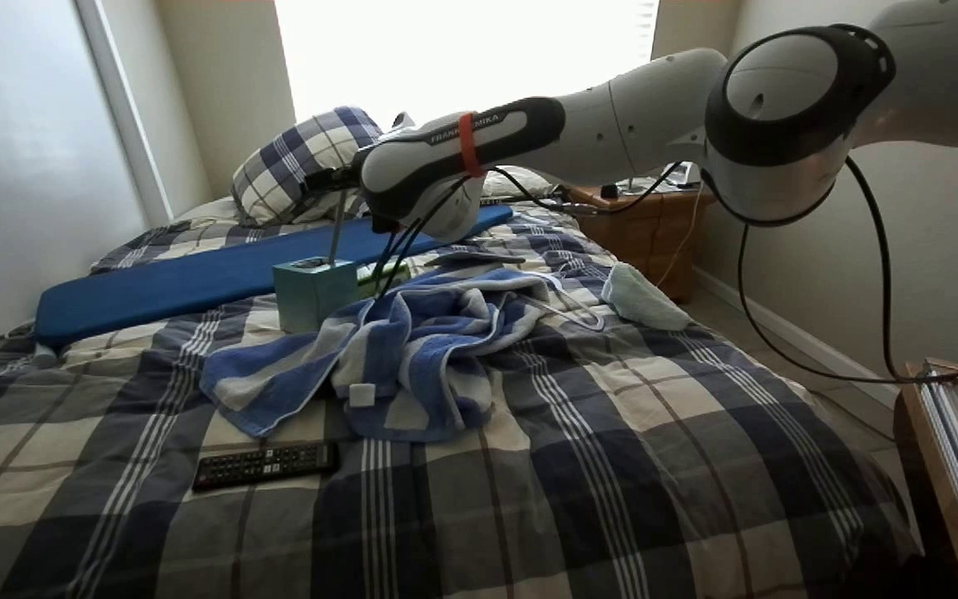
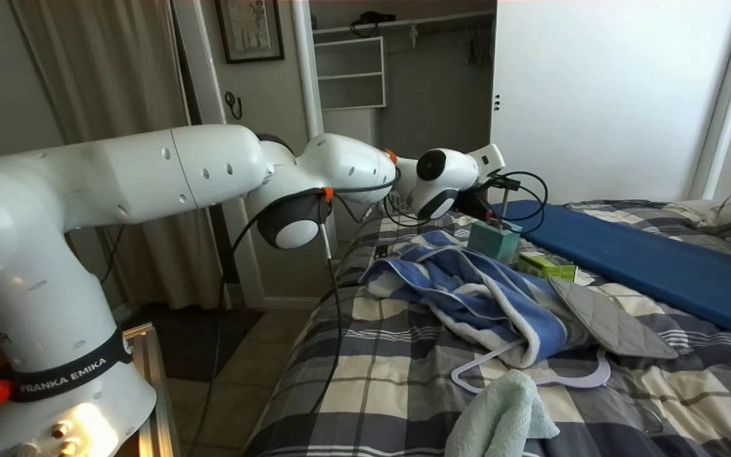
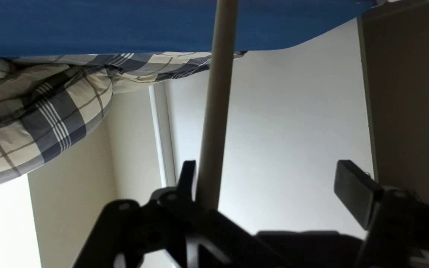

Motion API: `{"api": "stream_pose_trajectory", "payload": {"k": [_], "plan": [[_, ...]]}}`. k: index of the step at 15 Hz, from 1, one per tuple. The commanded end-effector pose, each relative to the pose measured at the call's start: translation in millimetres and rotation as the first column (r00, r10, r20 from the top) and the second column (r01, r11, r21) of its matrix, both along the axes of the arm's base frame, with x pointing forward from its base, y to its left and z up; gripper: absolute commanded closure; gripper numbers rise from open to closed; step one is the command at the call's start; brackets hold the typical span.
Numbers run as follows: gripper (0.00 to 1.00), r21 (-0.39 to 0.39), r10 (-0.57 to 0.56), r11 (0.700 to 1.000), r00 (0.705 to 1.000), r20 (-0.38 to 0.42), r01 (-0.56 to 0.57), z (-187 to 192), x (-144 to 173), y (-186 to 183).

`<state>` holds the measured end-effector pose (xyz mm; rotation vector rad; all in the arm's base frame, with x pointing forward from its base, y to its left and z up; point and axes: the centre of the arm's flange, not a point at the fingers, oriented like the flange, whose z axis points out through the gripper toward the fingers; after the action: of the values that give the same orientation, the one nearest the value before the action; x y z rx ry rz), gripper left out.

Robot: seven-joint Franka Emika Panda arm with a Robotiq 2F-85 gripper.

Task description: Put the wooden spoon in the blue box.

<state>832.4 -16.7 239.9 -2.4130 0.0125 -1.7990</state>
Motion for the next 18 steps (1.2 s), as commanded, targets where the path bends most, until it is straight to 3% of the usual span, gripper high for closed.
{"api": "stream_pose_trajectory", "payload": {"k": [1,7,9,11,14,18], "plan": [[0.00,-0.112,-0.111,0.988,0.991,-0.068,0.103,9.3,44.5,11.2],[0.00,-0.227,-0.218,0.960,0.945,-0.243,0.164,-1.0,23.6,-49.1],[0.00,-0.235,-0.201,0.964,0.922,-0.331,0.125,8.5,16.9,-47.0],[0.00,-0.218,-0.156,0.974,0.895,-0.419,0.067,27.9,15.4,-22.1],[0.00,-0.169,-0.060,0.985,0.832,-0.552,-0.041,50.9,11.3,32.9],[0.00,-0.063,0.042,0.990,0.703,-0.710,-0.123,71.0,-5.1,65.3]]}}
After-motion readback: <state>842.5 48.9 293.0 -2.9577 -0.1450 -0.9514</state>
